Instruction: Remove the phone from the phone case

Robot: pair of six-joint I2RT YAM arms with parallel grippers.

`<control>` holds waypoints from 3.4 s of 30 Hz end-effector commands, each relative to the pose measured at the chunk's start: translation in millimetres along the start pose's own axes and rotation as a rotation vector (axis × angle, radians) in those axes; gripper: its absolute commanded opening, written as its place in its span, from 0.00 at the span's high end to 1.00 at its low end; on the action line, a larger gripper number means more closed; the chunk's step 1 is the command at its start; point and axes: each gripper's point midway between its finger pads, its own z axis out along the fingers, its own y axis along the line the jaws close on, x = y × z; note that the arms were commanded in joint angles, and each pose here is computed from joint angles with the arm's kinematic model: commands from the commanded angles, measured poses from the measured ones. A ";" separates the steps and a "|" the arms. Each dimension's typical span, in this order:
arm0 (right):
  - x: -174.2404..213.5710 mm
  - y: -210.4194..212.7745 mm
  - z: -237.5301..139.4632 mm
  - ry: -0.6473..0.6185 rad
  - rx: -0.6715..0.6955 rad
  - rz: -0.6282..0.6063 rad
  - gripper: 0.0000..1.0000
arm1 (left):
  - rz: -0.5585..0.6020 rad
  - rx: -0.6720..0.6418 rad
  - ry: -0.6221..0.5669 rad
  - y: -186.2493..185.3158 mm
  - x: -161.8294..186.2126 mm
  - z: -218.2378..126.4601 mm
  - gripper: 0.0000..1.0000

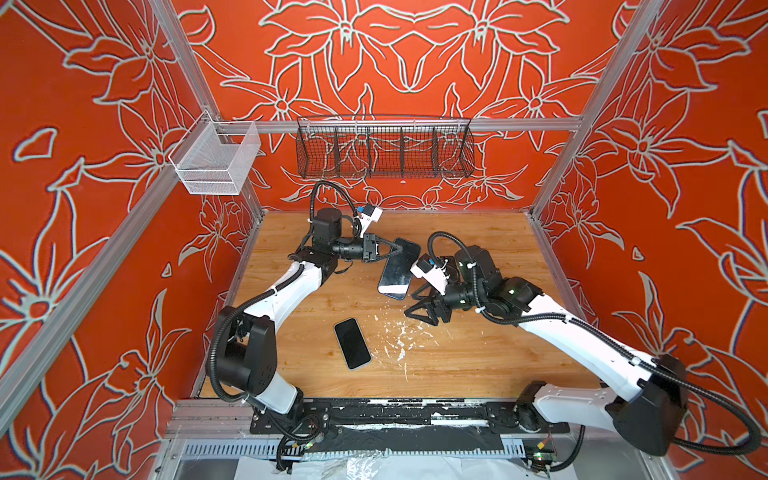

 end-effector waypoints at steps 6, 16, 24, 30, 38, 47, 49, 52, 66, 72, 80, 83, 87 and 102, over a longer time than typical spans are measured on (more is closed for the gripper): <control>-9.2 6.8 11.7 -0.022 -0.096 -0.019 0.35 | 0.068 0.049 0.000 -28.3 -0.4 -4.5 1.00; -18.8 13.1 18.6 -0.038 -0.173 -0.030 0.45 | 0.059 0.073 0.000 -28.2 1.6 0.4 1.00; -25.8 12.0 20.7 -0.058 -0.175 -0.043 0.55 | 0.055 0.079 0.002 -27.6 1.9 1.9 1.00; -32.0 11.8 17.2 -0.079 -0.162 -0.061 0.66 | 0.052 0.081 0.006 -26.9 3.4 2.5 1.00; -29.7 11.3 17.8 -0.074 -0.165 -0.058 0.84 | 0.057 0.090 0.011 -30.3 1.5 3.0 1.00; -40.0 10.9 12.6 -0.106 -0.137 -0.078 0.87 | 0.047 0.096 0.011 -28.9 2.8 5.6 1.00; -39.8 9.6 13.1 -0.105 -0.136 -0.076 0.85 | 0.047 0.098 0.012 -29.9 3.2 5.8 1.00; -39.5 10.2 12.6 -0.107 -0.140 -0.073 0.85 | 0.050 0.100 0.012 -32.2 3.8 5.6 1.00; -48.1 4.8 1.8 -0.179 -0.141 -0.048 0.85 | 0.048 0.128 0.025 -42.5 13.5 13.1 1.00; -47.6 -9.6 3.8 -0.209 -0.124 -0.010 0.85 | 0.044 0.135 0.026 -45.7 16.5 15.0 1.00; -44.4 -29.9 6.5 -0.230 -0.064 0.020 0.85 | 0.040 0.152 0.027 -50.6 18.3 17.4 1.00; -43.9 -36.5 6.3 -0.240 -0.036 0.024 0.82 | 0.038 0.156 0.027 -52.2 19.2 17.4 1.00; -45.6 -47.2 3.9 -0.284 -0.007 0.042 0.79 | 0.037 0.156 0.022 -55.2 21.7 16.5 1.00; -57.9 -63.7 12.0 -0.349 -0.074 0.109 0.70 | 0.043 0.146 0.001 -67.2 39.2 12.5 1.00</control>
